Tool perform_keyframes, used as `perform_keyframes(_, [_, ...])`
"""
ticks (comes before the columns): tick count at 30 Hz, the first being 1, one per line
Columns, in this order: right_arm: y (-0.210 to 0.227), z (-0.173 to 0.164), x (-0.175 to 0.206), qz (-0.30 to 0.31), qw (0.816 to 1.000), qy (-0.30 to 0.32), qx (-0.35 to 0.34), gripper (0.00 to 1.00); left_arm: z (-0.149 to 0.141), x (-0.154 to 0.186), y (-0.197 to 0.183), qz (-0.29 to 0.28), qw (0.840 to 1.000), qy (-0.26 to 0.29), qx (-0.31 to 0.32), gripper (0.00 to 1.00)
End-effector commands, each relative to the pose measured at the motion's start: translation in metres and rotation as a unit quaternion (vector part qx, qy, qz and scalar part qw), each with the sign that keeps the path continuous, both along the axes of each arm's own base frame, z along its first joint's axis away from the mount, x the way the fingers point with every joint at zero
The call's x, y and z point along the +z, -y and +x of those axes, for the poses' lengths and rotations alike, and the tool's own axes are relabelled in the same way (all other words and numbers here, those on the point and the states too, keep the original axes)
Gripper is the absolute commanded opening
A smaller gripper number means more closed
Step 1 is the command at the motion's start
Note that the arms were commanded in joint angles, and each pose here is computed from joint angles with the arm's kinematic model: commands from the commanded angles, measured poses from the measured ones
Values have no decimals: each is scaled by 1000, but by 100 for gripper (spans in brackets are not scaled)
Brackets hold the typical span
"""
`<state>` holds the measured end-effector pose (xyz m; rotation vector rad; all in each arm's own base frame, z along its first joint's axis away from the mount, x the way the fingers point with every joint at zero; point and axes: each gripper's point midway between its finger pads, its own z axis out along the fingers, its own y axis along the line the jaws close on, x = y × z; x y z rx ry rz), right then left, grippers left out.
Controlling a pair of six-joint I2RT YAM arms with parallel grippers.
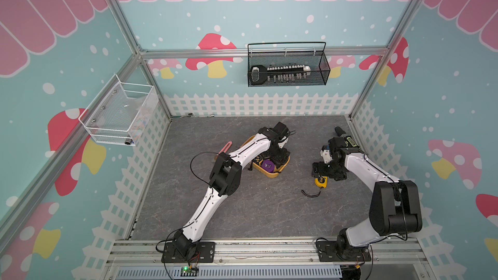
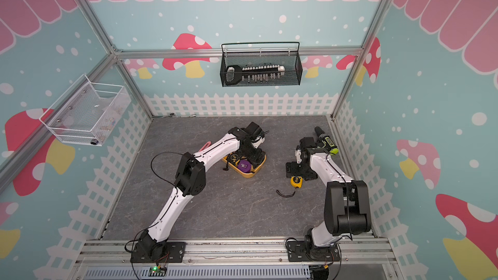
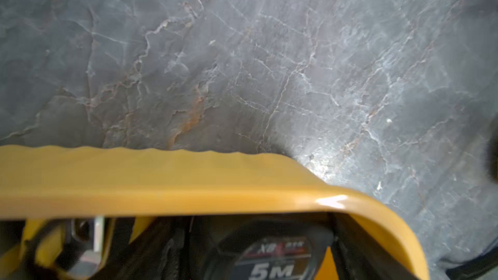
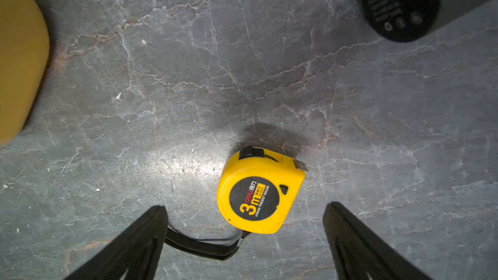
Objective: Take the tape measure out of the storage box
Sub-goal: Pick up the tape measure from the storage box.
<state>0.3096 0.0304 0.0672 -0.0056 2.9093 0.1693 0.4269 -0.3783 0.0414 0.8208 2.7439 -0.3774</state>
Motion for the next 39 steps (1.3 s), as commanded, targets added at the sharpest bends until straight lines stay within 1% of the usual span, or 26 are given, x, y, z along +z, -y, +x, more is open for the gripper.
perform_keyframes(1, [-3,4,5,9,1000,2,8,98,-7,-29,-4,16,1000,-21,-5,90])
perform_keyframes(2, [-3,4,5,10,1000,3,8,98,-9,-29,-6,18,1000,-23,-6,88])
perform_keyframes(3, [-4,4,6,11,1000,3,8,98,-11,-30,-7,20,999,-25,-6,84])
perform_keyframes(7, [-7,5,10,19,1000,9,9,97,-9,-22,-11,25,1000,-15,-1,63])
perform_keyframes(10, [-13,6,16,37,999,21,16,96,-3,-1,-14,15,1000,2,10,51])
perform_keyframes(13, [-25,8,29,68,996,49,34,95,7,29,-20,-11,999,18,35,45])
perform_keyframes(17, [-45,10,50,120,986,94,67,93,16,65,-31,-47,996,27,66,41])
perform_keyframes(21, [-68,12,73,172,970,138,101,91,20,85,-47,-84,989,5,120,40])
perform_keyframes(24, [-89,15,85,218,952,175,122,91,20,100,-51,-124,980,-13,157,39])
perform_keyframes(27, [-107,23,93,272,932,210,115,91,15,112,-48,-154,973,-29,172,39])
perform_keyframes(28, [-115,27,98,292,922,224,115,91,13,116,-47,-165,969,-38,179,39])
perform_keyframes(31, [-134,40,110,319,905,258,114,92,6,125,-39,-204,957,-65,195,39])
perform_keyframes(37, [-185,56,121,361,881,278,129,92,1,141,-31,-259,937,-83,220,38])
perform_keyframes(39, [-193,62,117,374,878,274,119,91,-1,143,-29,-269,933,-89,222,38])
